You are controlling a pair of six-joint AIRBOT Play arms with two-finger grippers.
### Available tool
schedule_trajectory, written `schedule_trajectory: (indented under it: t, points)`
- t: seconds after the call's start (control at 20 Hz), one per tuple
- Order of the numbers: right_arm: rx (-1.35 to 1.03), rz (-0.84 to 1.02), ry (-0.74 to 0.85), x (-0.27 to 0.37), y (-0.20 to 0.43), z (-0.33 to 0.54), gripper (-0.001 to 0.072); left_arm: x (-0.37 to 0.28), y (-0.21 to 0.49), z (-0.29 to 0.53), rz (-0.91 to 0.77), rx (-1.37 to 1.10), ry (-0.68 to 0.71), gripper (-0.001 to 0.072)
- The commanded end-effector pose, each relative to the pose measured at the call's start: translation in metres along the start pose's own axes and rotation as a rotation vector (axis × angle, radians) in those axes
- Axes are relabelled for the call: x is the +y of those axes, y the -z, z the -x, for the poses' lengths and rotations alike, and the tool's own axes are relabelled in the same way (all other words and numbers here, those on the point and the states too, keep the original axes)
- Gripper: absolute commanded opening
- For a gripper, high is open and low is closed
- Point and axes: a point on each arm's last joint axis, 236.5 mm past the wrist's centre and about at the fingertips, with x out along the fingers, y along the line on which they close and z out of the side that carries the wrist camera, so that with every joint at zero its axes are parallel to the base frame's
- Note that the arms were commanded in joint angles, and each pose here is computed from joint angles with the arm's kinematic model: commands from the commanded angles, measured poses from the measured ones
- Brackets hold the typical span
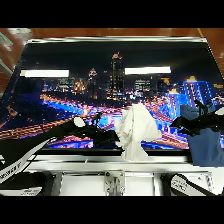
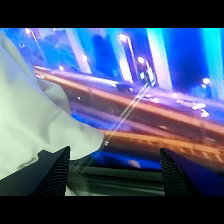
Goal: Fold the shirts.
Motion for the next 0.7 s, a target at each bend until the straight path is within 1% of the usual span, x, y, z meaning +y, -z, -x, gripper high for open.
schedule_trajectory:
  t: [0.0,0.05,0.1,0.2,0.25,0.3,0.35,0.4,0.45,0.5,0.65]
  points:
    - [0.009,0.009,-0.014,0.001,0.0,-0.004,0.0675,-0.002,0.0,-0.016,0.028,-0.028,0.004,0.0686]
    - [0.01,0.009,-0.015,0.001,0.0,-0.004,0.0675,0.0,-0.002,-0.02,0.048,-0.036,0.004,0.0663]
    - [0.014,0.009,-0.016,0.001,0.001,-0.004,0.0675,0.003,-0.005,-0.023,0.064,-0.047,0.003,0.0592]
    - [0.032,0.011,-0.02,0.002,0.006,-0.004,0.0675,0.004,-0.01,-0.028,0.082,-0.057,0.003,0.0575]
    - [0.042,0.017,-0.025,0.003,0.008,-0.004,0.0675,0.004,-0.011,-0.028,0.08,-0.057,0.003,0.0473]
    - [0.052,0.027,-0.03,0.004,0.01,-0.004,0.0675,0.003,-0.012,-0.028,0.072,-0.06,0.004,0.0254]
    - [0.06,0.032,-0.033,0.005,0.012,-0.004,0.0675,0.001,-0.013,-0.028,0.049,-0.061,0.007,0.0144]
    - [0.072,0.027,-0.037,0.004,0.014,-0.006,0.0675,-0.002,-0.014,-0.027,0.026,-0.063,0.011,0.0121]
    - [0.092,0.018,-0.046,0.004,0.019,-0.011,0.0675,-0.006,-0.015,-0.027,0.009,-0.063,0.018,0.0058]
    - [0.114,0.007,-0.059,0.005,0.024,-0.017,0.0675,-0.011,-0.016,-0.026,-0.019,-0.062,0.026,0.0043]
    - [0.15,-0.033,-0.132,0.013,0.033,-0.036,0.0675,-0.029,-0.018,-0.022,-0.088,-0.053,0.057,0.0043]
